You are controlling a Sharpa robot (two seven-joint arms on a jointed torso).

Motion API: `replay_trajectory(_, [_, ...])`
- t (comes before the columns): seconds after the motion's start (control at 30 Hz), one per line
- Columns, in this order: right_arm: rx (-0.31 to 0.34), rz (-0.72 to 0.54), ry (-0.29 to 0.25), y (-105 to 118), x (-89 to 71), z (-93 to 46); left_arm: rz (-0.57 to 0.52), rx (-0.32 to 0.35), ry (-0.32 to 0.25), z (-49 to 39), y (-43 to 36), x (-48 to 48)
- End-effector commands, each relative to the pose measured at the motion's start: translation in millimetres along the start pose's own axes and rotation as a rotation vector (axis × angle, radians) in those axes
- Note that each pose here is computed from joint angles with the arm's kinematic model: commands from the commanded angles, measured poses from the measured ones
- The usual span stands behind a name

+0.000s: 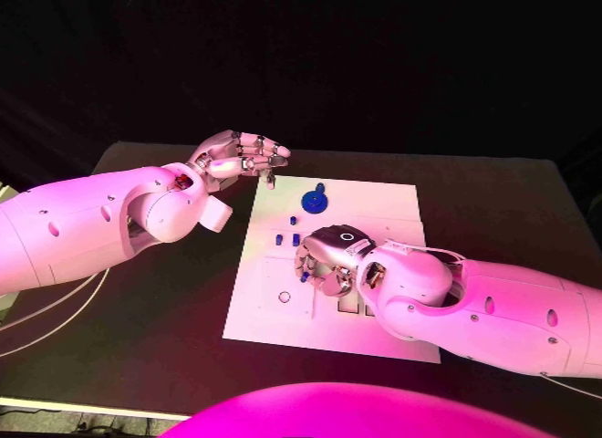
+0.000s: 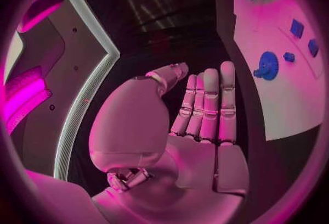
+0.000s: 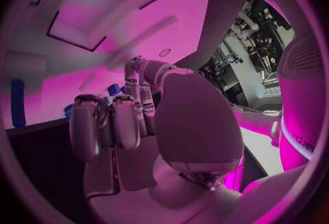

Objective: Assemble the parts on the task board

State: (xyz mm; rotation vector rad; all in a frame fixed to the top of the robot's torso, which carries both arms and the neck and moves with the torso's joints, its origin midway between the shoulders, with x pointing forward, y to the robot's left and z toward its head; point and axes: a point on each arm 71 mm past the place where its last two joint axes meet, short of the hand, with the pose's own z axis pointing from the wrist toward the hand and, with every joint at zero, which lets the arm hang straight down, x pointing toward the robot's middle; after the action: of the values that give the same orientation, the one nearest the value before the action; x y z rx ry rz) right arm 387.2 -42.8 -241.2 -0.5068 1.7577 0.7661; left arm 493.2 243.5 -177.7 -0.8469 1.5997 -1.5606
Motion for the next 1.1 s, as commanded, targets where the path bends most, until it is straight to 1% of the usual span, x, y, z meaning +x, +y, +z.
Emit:
replay_trajectory(0.03, [0.002,-0.040,0.030,0.0,5.0,0.8,-0.006,0.005,0.020,0.4,-1.1,2.5])
replay_trajectory(0.27, [-0.010,-0.039,0.043,0.1,8.8,3.5,-0.006,0.004,0.021,0.3,-1.1,2.5])
replay_trajectory(0.43, [-0.018,-0.032,0.041,-0.4,9.8,3.6,-0.007,0.001,0.023,0.1,-0.9,2.3])
replay_trajectory(0.7, [-0.023,-0.021,0.028,-1.7,10.2,2.1,-0.006,-0.001,0.021,-0.2,-0.7,1.3])
replay_trajectory(1.1, [-0.026,0.006,-0.007,-3.0,9.0,-1.1,-0.005,-0.003,0.018,0.0,-0.3,0.7])
